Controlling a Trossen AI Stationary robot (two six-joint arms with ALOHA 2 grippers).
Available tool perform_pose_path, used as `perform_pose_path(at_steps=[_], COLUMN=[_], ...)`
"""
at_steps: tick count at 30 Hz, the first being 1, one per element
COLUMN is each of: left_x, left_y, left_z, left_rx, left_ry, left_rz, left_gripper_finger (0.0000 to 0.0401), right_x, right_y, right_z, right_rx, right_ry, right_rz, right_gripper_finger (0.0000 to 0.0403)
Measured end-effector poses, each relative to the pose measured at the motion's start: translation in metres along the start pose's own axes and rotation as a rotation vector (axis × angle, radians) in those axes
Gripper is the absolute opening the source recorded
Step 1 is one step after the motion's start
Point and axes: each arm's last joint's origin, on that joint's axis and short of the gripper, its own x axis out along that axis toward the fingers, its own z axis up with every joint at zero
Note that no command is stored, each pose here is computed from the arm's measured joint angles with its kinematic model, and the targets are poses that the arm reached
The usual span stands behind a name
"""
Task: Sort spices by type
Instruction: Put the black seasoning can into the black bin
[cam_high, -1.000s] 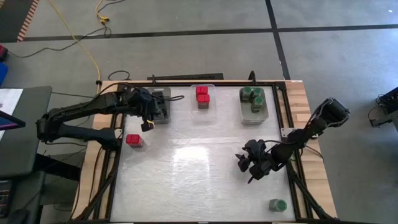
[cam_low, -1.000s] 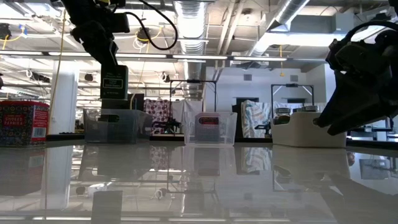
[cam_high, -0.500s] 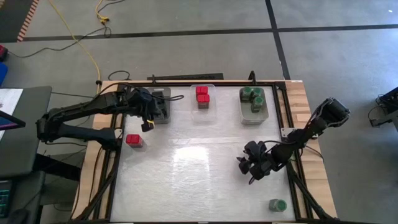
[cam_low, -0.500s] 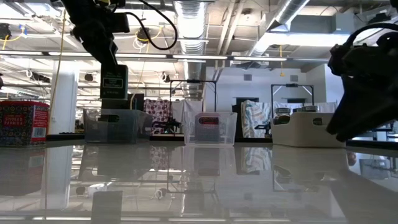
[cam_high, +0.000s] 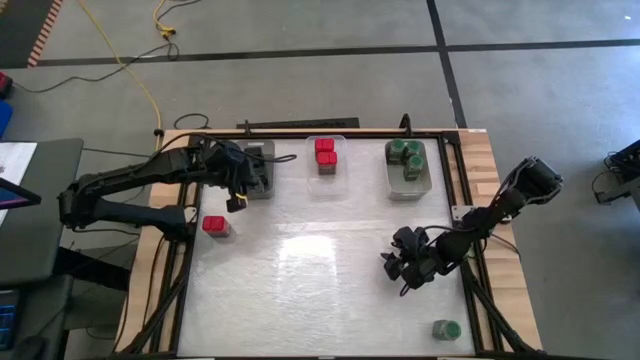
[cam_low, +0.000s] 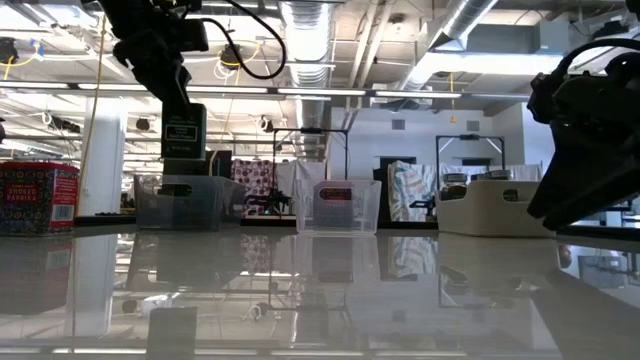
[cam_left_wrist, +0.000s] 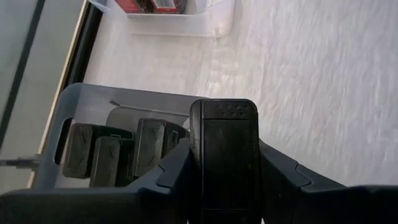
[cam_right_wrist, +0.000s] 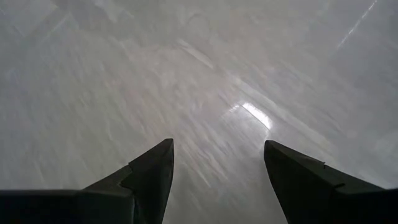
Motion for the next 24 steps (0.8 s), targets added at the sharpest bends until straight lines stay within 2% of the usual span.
perform_pose_path(at_steps=[7, 14, 24], left_x=[0.0, 0.004, 0.026], left_y=[0.002, 0.013, 0.027], left_z=[0.0, -0.003, -0.001], left_rx=[0.073, 0.055, 0.039], left_ry=[0.008, 0.037, 0.085], left_rz=[0.026, 0.057, 0.034], left_gripper_finger=[0.0128, 0.0128, 0.0128], right_x=[0.0, 0.0, 0.0], right_y=[0.0, 0.0, 0.0], right_z=[0.0, 0.0, 0.0], right_rx=[0.002, 0.003, 0.003], right_ry=[0.0, 0.0, 0.0], right_rz=[0.003, 0.003, 0.003], right_gripper_finger=[0.0276, 0.0276, 0.0276])
